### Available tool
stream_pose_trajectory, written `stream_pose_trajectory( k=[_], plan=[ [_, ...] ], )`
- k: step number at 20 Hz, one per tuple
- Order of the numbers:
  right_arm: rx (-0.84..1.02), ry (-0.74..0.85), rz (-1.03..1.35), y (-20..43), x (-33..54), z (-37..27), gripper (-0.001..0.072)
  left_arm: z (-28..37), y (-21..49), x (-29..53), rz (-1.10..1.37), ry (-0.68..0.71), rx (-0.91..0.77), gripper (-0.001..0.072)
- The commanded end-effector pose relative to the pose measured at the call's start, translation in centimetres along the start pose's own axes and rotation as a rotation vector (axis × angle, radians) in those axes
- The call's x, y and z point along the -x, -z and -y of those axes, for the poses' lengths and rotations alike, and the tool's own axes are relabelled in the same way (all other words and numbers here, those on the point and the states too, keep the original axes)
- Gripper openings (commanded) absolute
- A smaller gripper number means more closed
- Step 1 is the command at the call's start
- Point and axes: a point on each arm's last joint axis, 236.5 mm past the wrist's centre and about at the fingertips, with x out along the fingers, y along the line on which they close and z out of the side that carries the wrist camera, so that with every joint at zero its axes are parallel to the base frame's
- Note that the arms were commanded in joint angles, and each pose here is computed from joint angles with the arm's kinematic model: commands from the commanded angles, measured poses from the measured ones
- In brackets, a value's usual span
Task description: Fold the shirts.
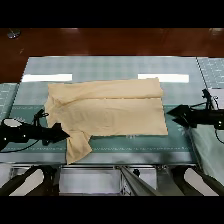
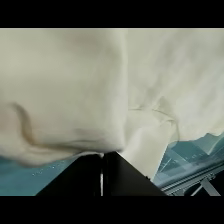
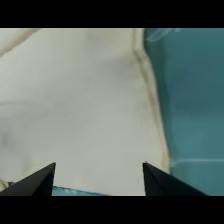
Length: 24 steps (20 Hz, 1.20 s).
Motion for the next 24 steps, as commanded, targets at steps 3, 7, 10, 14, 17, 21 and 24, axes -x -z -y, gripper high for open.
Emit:
stream_pose_trajectory(
  k=[3, 7, 10, 14, 17, 21, 24],
  plan=[
    [-0.178, 0.276, -0.201, 6.1, 1.3, 8.0, 0.0630, 1.3, -0.1, 0.5, 0.017, 0.030, -0.047, 0.0029],
    [-0.183, 0.170, -0.267, 8.0, -1.0, 5.7, 0.0629, 1.3, 0.0, 0.5, 0.019, 0.030, -0.050, 0.0029],
    [-0.149, 0.148, -0.248, 7.0, -3.1, 4.5, 0.0630, 1.4, 0.0, 0.5, 0.017, 0.030, -0.050, 0.0029],
    [-0.142, 0.089, -0.192, 3.9, -5.1, 2.2, 0.0629, 1.4, -0.1, 0.5, 0.019, 0.030, -0.051, 0.0029],
    [-0.090, 0.087, -0.237, 4.0, -6.1, 0.9, 0.0536, 1.3, -0.1, 0.5, 0.021, 0.029, -0.051, 0.0029],
    [0.043, 0.038, -0.254, 3.1, -5.2, -1.4, 0.0026, 1.8, -0.8, 1.1, 0.039, 0.032, -0.066, 0.0029],
    [0.060, 0.029, -0.179, -0.4, -3.2, -2.6, 0.0026, 3.7, -3.1, 3.3, 0.092, 0.042, -0.122, 0.0029]
  ],
)
